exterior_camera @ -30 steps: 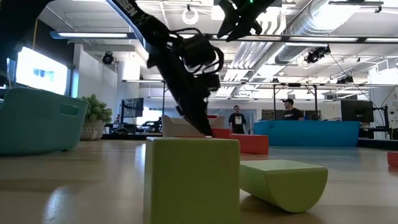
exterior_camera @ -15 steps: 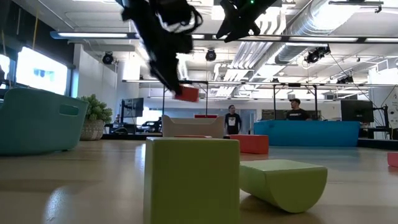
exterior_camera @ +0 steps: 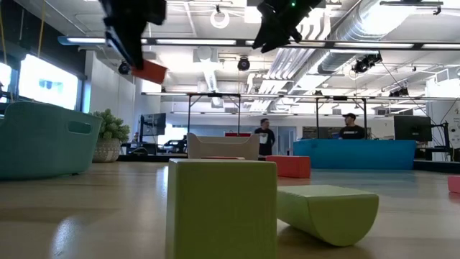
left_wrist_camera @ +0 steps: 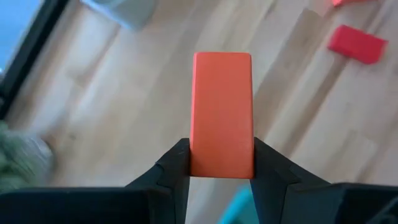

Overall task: Sort & place blocks by color
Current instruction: Put the orange block into the green bin

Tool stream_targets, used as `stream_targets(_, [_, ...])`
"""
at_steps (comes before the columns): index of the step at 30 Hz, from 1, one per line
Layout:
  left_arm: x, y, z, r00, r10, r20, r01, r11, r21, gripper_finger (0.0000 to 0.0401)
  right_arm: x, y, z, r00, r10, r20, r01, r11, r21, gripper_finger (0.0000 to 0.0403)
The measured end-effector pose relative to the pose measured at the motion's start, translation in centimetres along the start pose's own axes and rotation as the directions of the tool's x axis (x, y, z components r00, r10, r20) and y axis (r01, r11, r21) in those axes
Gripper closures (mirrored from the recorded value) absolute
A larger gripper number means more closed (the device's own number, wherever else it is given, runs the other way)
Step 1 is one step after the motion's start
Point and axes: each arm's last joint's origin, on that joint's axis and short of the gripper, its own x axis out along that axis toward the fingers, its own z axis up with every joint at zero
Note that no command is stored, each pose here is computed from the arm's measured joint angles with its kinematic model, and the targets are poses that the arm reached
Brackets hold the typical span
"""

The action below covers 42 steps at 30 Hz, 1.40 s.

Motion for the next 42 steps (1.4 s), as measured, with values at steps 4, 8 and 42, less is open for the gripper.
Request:
stream_targets(4, [-0.4,-0.7,-3.0,1.000,-0.031,0.001,0.031,0.997,-0.076,0.0299,0.0,0.1,-0.6,0.998,0.024,-0.060,-0.024,1.000,0.000,0.0192])
stream_targets(8, [0.1,-1.6,-5.9,0.999,-0.048,-0.026,0.044,0.991,-0.123,0.0299,-0.1,0.3,-0.9,0.993,0.067,-0.092,-0.062,0.997,0.056,0.0192])
stream_targets(42, [3.6,-5.3,-16.7,0.988,0.017,-0.157,0.027,0.961,0.276,0.0289,-11.1,15.9,-8.7,0.691,0.314,-0.651,-0.089,0.931,0.354,0.0192])
